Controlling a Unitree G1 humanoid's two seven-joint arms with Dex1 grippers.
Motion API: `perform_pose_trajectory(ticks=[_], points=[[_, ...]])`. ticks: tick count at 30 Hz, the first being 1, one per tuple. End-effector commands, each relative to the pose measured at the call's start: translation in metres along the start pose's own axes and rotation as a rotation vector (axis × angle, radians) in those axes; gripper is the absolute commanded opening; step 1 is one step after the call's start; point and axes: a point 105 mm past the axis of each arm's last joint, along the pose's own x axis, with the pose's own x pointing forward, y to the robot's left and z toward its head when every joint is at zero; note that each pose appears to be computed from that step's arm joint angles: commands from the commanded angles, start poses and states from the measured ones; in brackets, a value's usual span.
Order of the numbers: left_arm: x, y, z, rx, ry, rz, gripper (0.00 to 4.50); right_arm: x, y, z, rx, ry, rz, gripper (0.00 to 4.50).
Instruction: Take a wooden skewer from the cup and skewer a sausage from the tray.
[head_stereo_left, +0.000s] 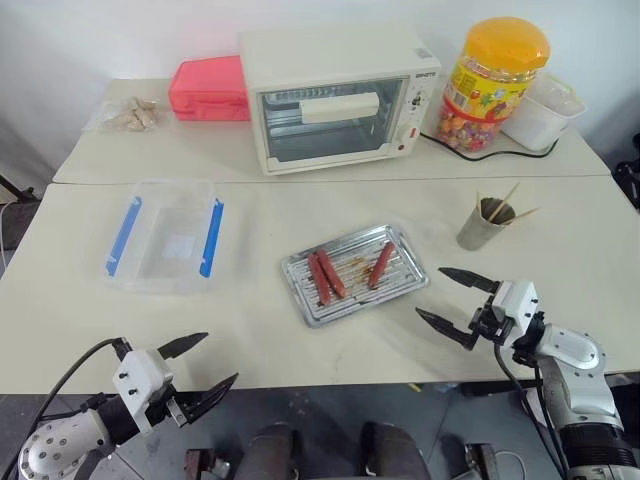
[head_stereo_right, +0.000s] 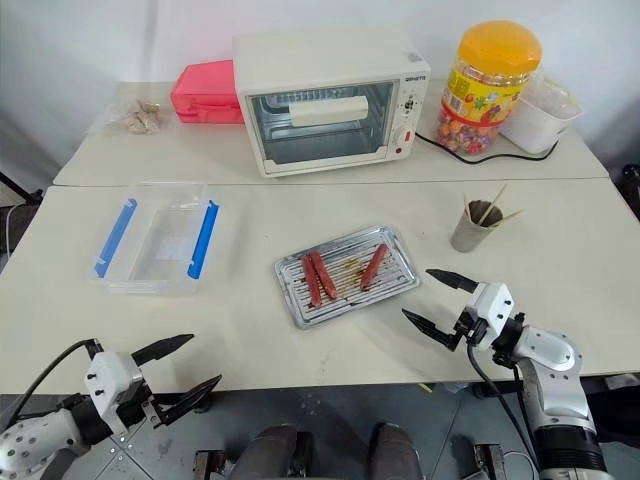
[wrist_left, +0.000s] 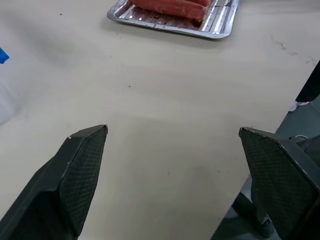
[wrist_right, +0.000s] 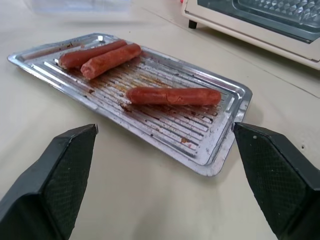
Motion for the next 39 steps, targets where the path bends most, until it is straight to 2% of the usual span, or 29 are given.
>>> perform_pose_trajectory(ticks=[1, 7, 13, 16, 20, 23, 27, 28, 31, 32, 39], points=[[0.002, 0.0, 0.006, 0.023, -0.013, -0.004, 4.47, 0.001, -0.002, 0.006, -0.024, -0.022, -0.008, 4.5], [0.009, 0.003, 0.01, -0.013, -0.029, -0.022, 4.47, 0.002, -0.006, 0.008, -0.022, -0.022, -0.027, 4.5], [0.037, 0.0, 0.016, -0.134, -0.014, -0.109, 4.47, -0.004, -0.029, 0.002, 0.02, 0.02, -0.107, 4.5], [0.051, -0.002, 0.021, -0.115, -0.015, -0.146, 4.5, -0.011, -0.04, -0.004, 0.034, 0.049, -0.123, 3.94], [0.064, 0.004, 0.025, -0.072, -0.01, -0.14, 3.61, -0.013, -0.055, -0.015, 0.013, 0.119, -0.177, 2.6], [0.082, 0.006, 0.023, -0.035, 0.027, -0.137, 2.67, -0.005, -0.066, -0.023, -0.018, 0.162, -0.223, 1.57], [0.093, 0.005, 0.02, 0.006, 0.052, -0.146, 1.37, 0.011, -0.061, -0.027, -0.033, 0.162, -0.203, 0.13], [0.096, 0.006, 0.019, 0.018, 0.058, -0.14, 1.07, 0.014, -0.061, -0.027, -0.038, 0.16, -0.204, 0.0], [0.103, 0.009, 0.018, 0.028, 0.06, -0.114, 0.16, 0.022, -0.058, -0.028, -0.045, 0.157, -0.189, 0.0], [0.106, 0.011, 0.018, 0.026, 0.061, -0.102, 0.05, 0.025, -0.058, -0.028, -0.043, 0.155, -0.185, 0.0], [0.118, 0.011, 0.018, 0.01, 0.073, -0.107, 0.05, 0.044, -0.046, -0.026, 0.01, 0.141, -0.095, 0.0]])
